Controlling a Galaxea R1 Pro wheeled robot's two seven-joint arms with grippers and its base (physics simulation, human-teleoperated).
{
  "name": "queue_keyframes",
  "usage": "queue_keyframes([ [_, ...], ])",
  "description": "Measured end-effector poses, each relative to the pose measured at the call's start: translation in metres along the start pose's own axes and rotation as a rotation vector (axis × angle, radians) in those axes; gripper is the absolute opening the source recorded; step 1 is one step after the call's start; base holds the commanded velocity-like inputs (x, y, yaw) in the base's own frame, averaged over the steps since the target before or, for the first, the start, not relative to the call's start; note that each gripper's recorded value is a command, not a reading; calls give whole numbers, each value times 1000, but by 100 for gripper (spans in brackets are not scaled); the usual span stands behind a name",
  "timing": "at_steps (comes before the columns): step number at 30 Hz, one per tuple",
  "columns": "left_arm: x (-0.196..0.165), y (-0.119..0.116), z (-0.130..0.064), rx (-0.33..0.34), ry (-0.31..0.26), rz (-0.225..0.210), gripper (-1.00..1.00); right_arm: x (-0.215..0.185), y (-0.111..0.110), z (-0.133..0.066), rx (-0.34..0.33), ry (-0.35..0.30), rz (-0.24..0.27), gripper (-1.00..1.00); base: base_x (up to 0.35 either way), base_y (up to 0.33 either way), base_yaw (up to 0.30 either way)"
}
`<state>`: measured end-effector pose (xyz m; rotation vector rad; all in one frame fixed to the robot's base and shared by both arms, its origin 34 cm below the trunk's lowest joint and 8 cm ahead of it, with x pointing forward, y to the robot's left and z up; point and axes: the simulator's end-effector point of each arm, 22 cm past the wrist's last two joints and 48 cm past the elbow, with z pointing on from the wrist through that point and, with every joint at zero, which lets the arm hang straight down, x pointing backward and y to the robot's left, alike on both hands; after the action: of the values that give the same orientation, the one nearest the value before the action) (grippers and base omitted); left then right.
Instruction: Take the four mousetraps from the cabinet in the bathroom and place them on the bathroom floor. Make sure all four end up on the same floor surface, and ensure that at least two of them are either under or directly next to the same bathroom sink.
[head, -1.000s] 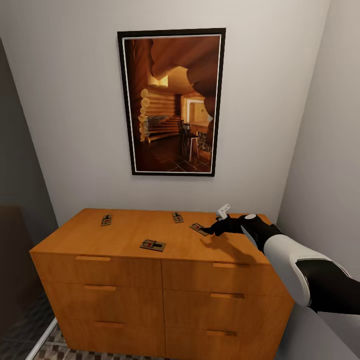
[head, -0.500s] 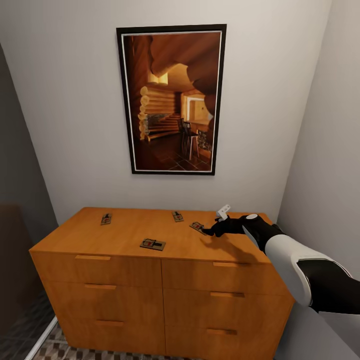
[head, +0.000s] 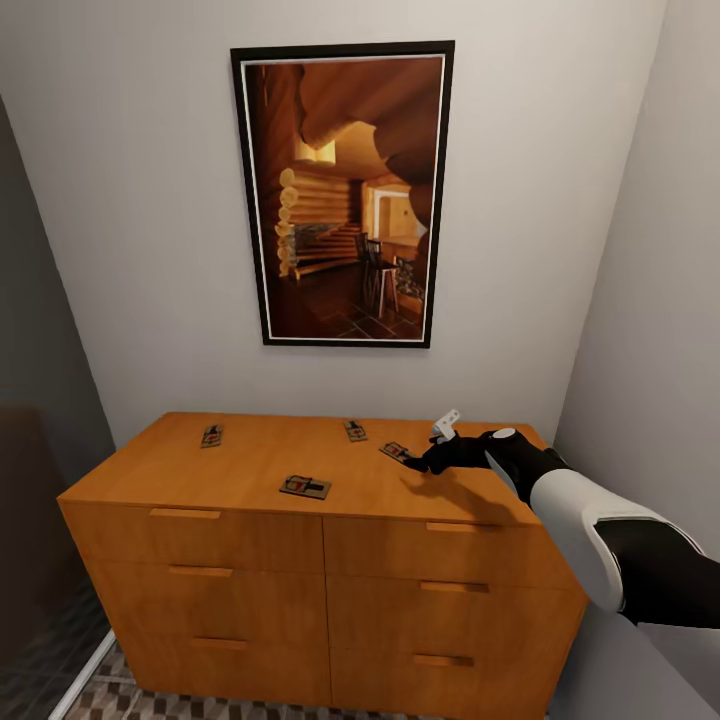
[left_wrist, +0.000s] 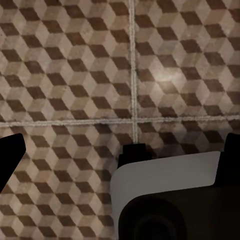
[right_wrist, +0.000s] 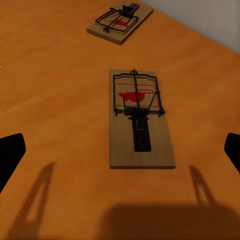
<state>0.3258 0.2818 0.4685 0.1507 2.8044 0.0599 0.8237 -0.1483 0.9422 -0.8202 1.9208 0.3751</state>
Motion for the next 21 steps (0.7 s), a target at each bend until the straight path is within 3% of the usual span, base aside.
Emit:
queue_keyframes([
  [9,3,0,0,0,6,-1,100,0,0,0,-1,-3,3,100,0,0,0],
  [13,3,0,0,0,7,0,100,-6,-3,-3,1,-36,5,100,0,0,0],
  [21,3,0,0,0,7,-1,100,-6,3,-6,-44,-57,16,100,0,0,0],
])
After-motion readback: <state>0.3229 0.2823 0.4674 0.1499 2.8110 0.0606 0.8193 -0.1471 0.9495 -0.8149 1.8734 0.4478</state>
